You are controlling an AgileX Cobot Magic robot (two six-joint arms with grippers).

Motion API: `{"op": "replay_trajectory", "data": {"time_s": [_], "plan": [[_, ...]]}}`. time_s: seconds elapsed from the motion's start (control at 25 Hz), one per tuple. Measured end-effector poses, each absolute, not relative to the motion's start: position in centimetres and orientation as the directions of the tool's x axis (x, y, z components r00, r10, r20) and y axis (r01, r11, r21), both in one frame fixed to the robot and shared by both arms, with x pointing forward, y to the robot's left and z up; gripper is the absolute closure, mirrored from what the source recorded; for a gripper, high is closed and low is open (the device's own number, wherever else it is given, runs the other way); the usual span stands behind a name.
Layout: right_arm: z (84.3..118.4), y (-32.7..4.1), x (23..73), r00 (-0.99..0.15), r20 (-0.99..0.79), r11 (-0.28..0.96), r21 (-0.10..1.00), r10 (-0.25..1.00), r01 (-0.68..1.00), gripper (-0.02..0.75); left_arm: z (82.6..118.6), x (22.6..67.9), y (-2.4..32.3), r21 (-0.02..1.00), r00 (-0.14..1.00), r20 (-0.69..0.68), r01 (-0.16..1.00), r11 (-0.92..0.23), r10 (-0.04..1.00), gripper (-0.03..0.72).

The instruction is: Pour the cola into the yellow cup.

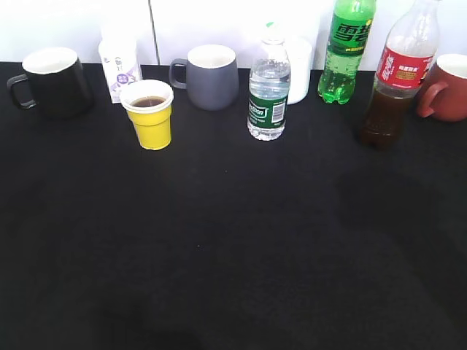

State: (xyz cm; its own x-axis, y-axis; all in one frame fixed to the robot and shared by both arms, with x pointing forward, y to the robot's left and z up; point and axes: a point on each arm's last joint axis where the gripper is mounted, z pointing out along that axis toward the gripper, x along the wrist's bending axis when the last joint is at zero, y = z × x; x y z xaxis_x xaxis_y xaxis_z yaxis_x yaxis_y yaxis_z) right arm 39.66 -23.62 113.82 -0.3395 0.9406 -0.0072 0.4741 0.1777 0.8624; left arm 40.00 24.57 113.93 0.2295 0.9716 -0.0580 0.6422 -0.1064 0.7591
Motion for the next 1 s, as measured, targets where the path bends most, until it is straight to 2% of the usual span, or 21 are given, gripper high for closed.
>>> {"op": "replay_trajectory", "data": {"time_s": [0.12, 0.28, 0.4, 0.48, 0.56, 0.76, 0.92, 1.0], "plan": [[114.2, -25.1, 36.4, -0.33, -0.007, 0.189, 0.832, 0.944, 0.521, 0.141, 112.3, 34.8, 26.6, 0.794, 0.231, -0.065, 0.602, -0.09, 0.971, 0.183], [110.8, -27.1, 30.9, -0.336, 0.045, 0.159, 0.816, 0.941, 0.555, 0.143, 108.7, 29.4, 28.6, 0.802, 0.237, -0.076, 0.592, -0.082, 0.969, 0.192], [108.6, -29.3, 25.6, -0.339, 0.064, 0.115, 0.868, 0.938, 0.483, 0.143, 107.5, 27.2, 29.3, 0.831, 0.287, -0.03, 0.539, -0.135, 0.958, 0.196], [107.1, -30.4, 23.2, -0.337, 0.077, 0.081, 0.898, 0.938, 0.433, 0.143, 106.4, 26.8, 29.5, 0.809, 0.29, -0.022, 0.568, -0.154, 0.957, 0.196], [105.9, -31.0, 22.8, -0.278, 0.086, 0.06, 0.877, 0.957, 0.476, 0.143, 106.0, 26.8, 29.5, 0.795, 0.294, -0.021, 0.585, -0.162, 0.956, 0.196], [105.6, -32.0, 23.5, -0.135, 0.097, -0.024, 0.885, 0.986, 0.464, 0.143, 105.6, 26.7, 29.4, 0.781, 0.299, -0.021, 0.6, -0.171, 0.954, 0.201], [105.5, -31.8, 23.7, -0.144, 0.104, -0.029, 0.895, 0.984, 0.444, 0.143, 105.6, 26.7, 29.4, 0.781, 0.3, -0.021, 0.6, -0.172, 0.954, 0.23], [105.5, -31.5, 23.7, -0.191, 0.088, 0.006, 0.897, 0.978, 0.442, 0.143, 105.6, 26.7, 29.4, 0.781, 0.301, -0.021, 0.6, -0.172, 0.954, 0.246]]}}
